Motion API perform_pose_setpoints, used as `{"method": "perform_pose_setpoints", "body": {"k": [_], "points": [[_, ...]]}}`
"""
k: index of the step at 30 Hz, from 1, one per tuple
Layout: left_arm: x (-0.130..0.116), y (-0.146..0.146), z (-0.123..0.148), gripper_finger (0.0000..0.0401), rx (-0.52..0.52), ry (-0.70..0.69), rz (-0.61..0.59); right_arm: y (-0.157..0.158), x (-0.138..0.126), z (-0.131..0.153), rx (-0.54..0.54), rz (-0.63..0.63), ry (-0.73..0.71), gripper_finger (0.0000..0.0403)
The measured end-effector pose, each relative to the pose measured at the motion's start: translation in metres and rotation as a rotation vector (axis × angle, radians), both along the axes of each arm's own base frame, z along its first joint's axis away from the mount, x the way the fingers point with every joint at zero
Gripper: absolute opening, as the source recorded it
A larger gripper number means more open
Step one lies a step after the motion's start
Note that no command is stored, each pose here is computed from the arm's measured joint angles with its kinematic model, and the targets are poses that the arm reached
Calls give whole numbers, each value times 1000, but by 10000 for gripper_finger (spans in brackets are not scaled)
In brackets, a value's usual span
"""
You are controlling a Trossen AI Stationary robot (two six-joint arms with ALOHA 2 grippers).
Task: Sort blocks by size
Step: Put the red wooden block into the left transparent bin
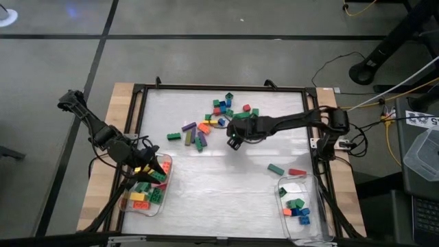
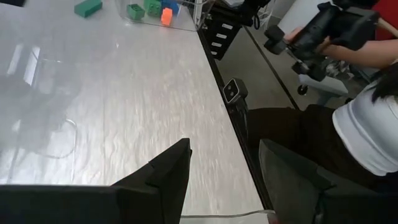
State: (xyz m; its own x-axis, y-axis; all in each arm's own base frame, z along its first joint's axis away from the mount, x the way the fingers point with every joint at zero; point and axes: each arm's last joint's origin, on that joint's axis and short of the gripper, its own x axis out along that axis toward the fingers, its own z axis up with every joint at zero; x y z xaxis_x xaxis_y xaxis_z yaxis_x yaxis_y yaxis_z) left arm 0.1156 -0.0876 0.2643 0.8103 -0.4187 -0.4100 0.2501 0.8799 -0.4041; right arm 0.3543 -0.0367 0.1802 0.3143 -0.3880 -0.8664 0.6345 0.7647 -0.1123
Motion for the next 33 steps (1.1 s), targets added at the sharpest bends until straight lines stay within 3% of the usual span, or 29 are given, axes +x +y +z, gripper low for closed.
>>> {"method": "perform_pose_setpoints", "body": {"k": [5, 33], "points": [[0, 0, 0, 178, 5, -1, -2, -13, -5, -7, 33, -30, 3, 238], [0, 0, 0, 178, 20, -10, -6, -8, -13, -35, 89, -55, -46, 235]]}}
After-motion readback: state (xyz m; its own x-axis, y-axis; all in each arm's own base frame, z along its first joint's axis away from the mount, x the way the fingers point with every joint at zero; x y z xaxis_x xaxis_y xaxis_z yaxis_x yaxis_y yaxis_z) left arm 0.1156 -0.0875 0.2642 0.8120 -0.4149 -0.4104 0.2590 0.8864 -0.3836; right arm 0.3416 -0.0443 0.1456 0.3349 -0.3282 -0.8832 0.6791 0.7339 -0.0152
